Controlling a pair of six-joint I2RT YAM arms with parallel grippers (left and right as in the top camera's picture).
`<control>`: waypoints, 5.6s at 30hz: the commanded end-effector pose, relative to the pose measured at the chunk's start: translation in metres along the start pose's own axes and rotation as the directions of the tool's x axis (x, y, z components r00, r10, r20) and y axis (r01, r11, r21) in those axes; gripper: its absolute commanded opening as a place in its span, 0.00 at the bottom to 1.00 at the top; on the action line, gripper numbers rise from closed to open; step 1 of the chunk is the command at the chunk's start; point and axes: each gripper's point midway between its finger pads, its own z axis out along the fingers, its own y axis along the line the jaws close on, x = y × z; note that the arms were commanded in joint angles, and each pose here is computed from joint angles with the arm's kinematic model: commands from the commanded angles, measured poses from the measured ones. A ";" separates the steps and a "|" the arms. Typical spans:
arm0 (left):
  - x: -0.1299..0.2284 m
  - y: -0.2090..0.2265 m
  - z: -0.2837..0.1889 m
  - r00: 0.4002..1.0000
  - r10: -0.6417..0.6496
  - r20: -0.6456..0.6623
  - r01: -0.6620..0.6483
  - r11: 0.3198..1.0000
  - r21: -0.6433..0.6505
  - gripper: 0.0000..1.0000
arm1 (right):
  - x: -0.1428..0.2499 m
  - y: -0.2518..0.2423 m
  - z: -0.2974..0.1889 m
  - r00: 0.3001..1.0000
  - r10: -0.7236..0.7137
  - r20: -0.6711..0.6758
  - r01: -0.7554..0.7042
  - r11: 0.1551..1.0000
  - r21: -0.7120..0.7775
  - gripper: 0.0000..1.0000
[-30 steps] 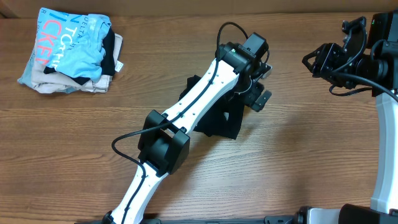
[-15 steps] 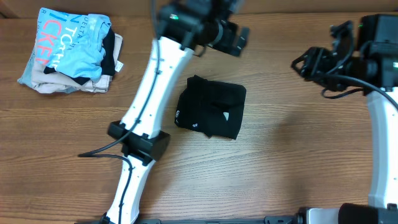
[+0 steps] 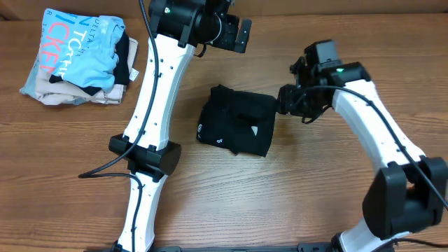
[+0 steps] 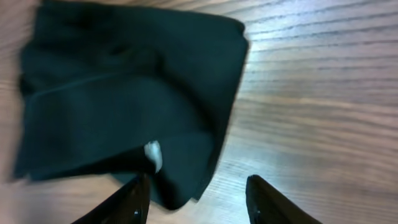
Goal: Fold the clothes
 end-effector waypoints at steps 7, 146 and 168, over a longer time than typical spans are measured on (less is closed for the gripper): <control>0.001 0.006 0.004 1.000 -0.010 -0.008 0.010 1.000 -0.023 1.00 | 0.022 0.004 0.062 0.982 -0.184 -0.053 0.187 0.981 0.049 0.60; 0.211 0.016 0.188 0.756 0.444 -0.481 -0.468 0.880 0.076 1.00 | -0.040 -0.059 -0.100 0.976 0.125 0.177 -0.142 0.986 0.087 0.91; 0.227 0.017 0.193 0.770 0.394 -0.502 -0.418 0.906 0.070 0.80 | -0.037 -0.060 -0.096 0.978 0.130 0.163 -0.146 0.985 0.090 0.91</control>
